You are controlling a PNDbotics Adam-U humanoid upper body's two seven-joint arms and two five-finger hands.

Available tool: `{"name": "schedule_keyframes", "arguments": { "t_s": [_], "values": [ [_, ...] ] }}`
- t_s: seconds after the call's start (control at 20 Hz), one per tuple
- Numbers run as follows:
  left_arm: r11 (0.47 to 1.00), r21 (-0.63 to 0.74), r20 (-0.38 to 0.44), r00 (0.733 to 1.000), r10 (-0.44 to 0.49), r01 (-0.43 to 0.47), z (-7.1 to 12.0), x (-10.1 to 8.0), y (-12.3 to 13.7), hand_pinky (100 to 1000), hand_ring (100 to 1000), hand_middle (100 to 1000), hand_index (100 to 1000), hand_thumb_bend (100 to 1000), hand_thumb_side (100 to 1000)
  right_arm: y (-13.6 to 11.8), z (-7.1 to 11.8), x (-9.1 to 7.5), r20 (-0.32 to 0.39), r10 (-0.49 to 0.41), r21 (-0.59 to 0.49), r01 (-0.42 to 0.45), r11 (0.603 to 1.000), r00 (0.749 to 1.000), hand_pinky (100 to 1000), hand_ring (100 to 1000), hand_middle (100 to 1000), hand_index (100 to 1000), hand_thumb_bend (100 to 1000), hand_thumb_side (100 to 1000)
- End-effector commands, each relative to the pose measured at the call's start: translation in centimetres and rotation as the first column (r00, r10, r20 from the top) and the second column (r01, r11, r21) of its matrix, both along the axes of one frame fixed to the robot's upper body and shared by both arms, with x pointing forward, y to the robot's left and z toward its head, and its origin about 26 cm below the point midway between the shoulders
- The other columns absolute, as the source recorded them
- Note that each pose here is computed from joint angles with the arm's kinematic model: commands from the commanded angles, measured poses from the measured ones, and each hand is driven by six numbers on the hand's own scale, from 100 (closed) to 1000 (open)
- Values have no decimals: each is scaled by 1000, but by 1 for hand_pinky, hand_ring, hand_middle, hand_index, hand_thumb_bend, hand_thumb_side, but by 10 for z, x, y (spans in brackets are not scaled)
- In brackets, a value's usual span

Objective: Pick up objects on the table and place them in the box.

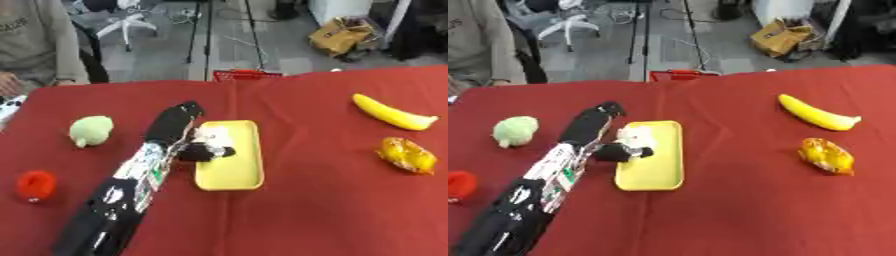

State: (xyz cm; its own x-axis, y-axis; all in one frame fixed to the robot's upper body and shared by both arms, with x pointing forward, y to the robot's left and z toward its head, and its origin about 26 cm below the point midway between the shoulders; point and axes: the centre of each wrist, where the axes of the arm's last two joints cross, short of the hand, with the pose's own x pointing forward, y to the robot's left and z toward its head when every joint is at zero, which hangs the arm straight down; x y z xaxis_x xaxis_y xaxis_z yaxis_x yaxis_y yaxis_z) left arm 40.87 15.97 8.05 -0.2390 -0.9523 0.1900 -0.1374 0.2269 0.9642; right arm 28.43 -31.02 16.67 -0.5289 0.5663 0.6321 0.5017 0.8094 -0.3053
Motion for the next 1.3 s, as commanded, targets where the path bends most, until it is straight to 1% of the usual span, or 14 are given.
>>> {"name": "schedule_keyframes", "arguments": {
  "t_s": [0.05,0.25,0.3,0.35,0.4,0.45,0.5,0.65,0.7,0.8,0.95,1.05,1.1,1.3],
  "values": [
    [998,-56,69,998,2,2,11,2,2,828,812,842,824,1000,797,-1,8,-1,27,7,-14,-7,1000,1000,621,712,782,854,100,707],
    [969,-243,205,979,9,42,31,-9,8,775,775,814,796,1000,839,-1,8,-2,28,3,-13,-3,1000,1000,621,712,781,852,100,707],
    [951,-303,239,971,12,63,37,-14,12,739,761,805,782,927,874,-1,9,-2,28,3,-13,-3,1000,1000,621,712,781,853,100,707],
    [924,-372,271,963,13,93,43,-19,19,739,761,805,782,927,874,-1,9,-1,28,3,-14,-3,1000,1000,621,712,781,853,100,707],
    [888,-445,297,954,26,115,48,-25,28,705,743,793,770,850,927,-2,9,-1,28,2,-14,-1,1000,1000,621,711,781,853,100,705],
    [842,-522,323,945,46,137,53,-31,38,702,742,791,769,839,935,-2,9,-1,28,1,-15,0,1000,1000,621,711,781,853,100,705],
    [795,-587,343,937,74,152,57,-37,47,692,735,786,766,755,996,-2,9,-1,28,-1,-15,1,1000,1000,621,711,781,853,100,705],
    [678,-710,393,906,158,190,68,-55,74,692,736,788,768,723,1000,-2,9,-2,28,-3,-16,4,1000,1000,621,711,781,853,100,705],
    [641,-742,407,892,197,197,70,-61,83,689,736,788,770,665,1000,-3,9,-2,28,-6,-16,6,1000,1000,621,711,781,853,100,704],
    [580,-789,429,858,281,205,72,-73,101,686,733,785,769,679,1000,-3,9,-2,29,-11,-15,11,1000,1000,620,711,781,853,100,703],
    [550,-816,424,832,358,178,69,-82,116,682,731,784,769,711,987,-4,8,-2,28,-12,-15,13,1000,1000,620,711,781,853,100,702],
    [547,-824,402,833,379,149,65,-83,121,679,728,783,767,729,936,-3,8,-2,28,-12,-15,12,1000,1000,620,711,781,854,100,702],
    [536,-832,390,838,381,144,62,-84,121,674,725,783,768,754,861,-3,8,-2,28,-11,-16,11,1000,1000,620,711,781,854,100,698],
    [499,-850,386,845,369,171,59,-86,124,673,721,778,770,727,867,-3,9,-2,28,-13,-18,14,1000,1000,620,711,781,854,100,696]
  ]
}}
